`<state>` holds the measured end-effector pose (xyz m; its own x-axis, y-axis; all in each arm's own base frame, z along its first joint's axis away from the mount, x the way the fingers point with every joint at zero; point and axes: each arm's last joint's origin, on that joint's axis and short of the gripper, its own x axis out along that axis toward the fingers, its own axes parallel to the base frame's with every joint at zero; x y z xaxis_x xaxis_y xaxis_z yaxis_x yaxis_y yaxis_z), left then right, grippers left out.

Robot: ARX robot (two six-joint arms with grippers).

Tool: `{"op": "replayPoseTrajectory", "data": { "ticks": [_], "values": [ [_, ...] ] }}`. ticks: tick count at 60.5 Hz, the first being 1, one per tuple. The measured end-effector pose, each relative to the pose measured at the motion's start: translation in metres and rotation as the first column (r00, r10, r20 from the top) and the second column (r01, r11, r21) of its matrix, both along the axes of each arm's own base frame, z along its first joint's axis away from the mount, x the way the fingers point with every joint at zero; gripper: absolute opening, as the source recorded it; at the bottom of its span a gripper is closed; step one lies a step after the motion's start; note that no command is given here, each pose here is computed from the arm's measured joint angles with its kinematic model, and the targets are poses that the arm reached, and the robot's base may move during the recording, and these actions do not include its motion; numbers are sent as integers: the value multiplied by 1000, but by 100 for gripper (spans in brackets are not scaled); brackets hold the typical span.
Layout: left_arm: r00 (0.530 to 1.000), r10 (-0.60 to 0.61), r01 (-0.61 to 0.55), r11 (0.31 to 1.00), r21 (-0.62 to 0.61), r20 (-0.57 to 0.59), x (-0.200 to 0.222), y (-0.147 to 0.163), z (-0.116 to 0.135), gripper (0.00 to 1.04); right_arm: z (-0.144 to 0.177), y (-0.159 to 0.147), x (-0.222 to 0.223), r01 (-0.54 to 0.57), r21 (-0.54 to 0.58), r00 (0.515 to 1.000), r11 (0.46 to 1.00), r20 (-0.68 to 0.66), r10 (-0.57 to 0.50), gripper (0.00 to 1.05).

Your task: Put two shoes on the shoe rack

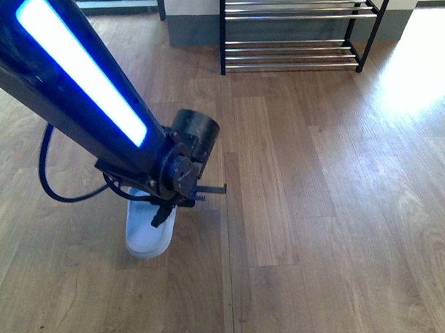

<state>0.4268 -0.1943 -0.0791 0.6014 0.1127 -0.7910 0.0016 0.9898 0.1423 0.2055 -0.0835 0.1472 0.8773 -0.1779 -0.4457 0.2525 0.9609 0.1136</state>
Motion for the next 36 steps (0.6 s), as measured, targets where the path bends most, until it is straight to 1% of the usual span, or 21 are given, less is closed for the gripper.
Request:
{"op": "replayPoseTrajectory", "data": {
  "ticks": [5,6,8,15,22,27,36],
  "values": [
    [997,-10,11,1000,-15,75,-9,5,42,2,0,0,0,0,0,1000,1000,0,0,2],
    [996,-11,13,1000,-17,84,-10,6,46,2,0,0,0,0,0,1000,1000,0,0,2],
    [991,-16,20,999,-31,132,-18,10,68,2,0,0,0,0,0,1000,1000,0,0,2],
    [979,-12,24,998,-56,202,-35,22,104,2,0,0,0,0,0,1000,1000,0,0,2],
    [950,10,15,997,-76,312,-75,52,166,2,0,0,0,0,0,1000,1000,0,0,2],
    [927,44,-12,996,-89,372,-110,77,203,2,0,0,0,0,0,1000,1000,0,0,2],
    [912,53,-14,995,-100,407,-153,94,230,2,0,0,0,0,0,1000,1000,0,0,2]
  ]
}}
